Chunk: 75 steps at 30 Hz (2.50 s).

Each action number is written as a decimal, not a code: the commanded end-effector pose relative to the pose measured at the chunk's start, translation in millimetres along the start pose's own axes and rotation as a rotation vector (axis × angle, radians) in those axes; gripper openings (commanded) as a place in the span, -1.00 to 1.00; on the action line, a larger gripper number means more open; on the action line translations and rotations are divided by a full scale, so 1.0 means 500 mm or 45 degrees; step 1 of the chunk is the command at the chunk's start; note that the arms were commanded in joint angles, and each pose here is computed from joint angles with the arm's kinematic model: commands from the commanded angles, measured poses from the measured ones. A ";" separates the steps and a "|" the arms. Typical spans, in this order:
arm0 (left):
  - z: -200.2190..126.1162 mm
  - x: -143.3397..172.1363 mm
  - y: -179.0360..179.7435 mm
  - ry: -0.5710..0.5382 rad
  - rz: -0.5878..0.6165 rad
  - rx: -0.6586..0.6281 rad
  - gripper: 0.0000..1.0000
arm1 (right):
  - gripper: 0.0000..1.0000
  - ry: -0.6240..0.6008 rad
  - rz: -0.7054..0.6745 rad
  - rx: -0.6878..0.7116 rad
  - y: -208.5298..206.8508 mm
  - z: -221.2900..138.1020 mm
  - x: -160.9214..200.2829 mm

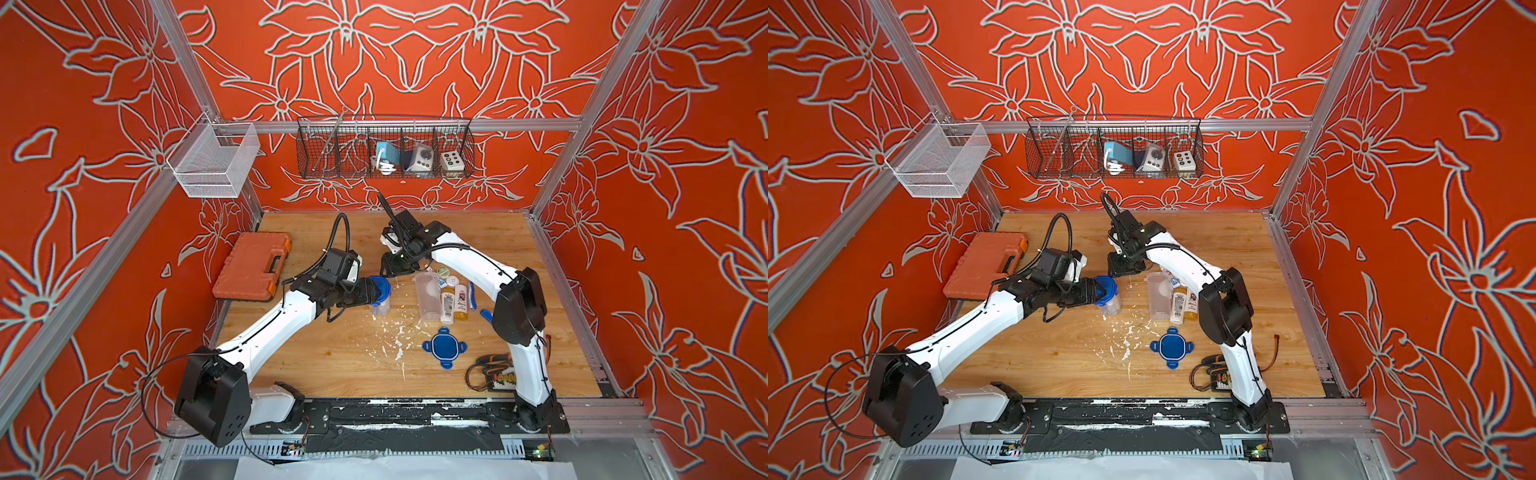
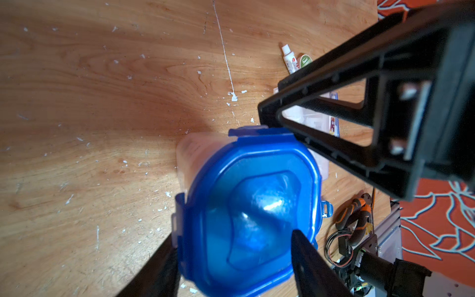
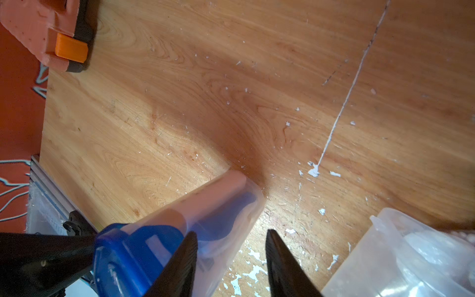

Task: Take out toiletry kits
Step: Adjust the container at the center of the board, then unfasten the latch on the container.

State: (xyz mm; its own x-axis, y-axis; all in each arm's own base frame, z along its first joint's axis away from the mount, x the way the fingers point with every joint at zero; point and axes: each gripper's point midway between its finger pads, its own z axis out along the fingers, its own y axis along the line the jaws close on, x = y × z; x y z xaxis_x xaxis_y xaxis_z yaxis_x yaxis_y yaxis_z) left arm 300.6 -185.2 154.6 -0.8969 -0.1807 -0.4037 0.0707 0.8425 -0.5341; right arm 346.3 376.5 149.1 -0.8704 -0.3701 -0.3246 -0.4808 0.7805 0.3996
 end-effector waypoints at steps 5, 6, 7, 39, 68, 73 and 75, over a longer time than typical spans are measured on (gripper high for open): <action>0.010 -0.041 -0.013 -0.046 -0.021 0.070 0.23 | -0.06 0.026 -0.025 -0.030 0.023 -0.006 0.004; 0.015 -0.042 -0.017 -0.041 -0.025 0.083 0.22 | -0.05 0.020 -0.016 -0.016 0.016 -0.010 0.001; 0.019 -0.043 -0.020 -0.036 -0.025 0.098 0.22 | -0.03 0.015 -0.002 0.002 0.007 -0.014 -0.002; 0.033 -0.109 -0.021 -0.046 0.105 0.136 0.46 | -0.27 -0.598 0.349 -0.847 0.019 -0.143 0.094; 0.103 0.014 0.126 0.120 -0.018 -0.138 0.33 | -0.23 -0.600 0.390 -1.258 0.048 -0.071 0.109; 0.114 0.054 0.178 0.146 -0.094 -0.245 0.30 | -0.39 -0.615 0.401 -1.257 0.038 -0.079 0.107; 0.118 0.069 0.192 0.157 -0.118 -0.272 0.28 | -0.42 -0.629 0.427 -1.252 0.021 -0.084 0.106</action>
State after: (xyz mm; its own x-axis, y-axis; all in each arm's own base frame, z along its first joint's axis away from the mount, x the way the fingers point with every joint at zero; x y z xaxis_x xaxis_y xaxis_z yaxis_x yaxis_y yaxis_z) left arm 352.9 -186.0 139.2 -0.8447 -0.1942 -0.4988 0.1577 0.8002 -0.5787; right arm 295.1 348.9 149.3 -0.9507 0.1919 -0.2437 -0.2354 0.0655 0.9697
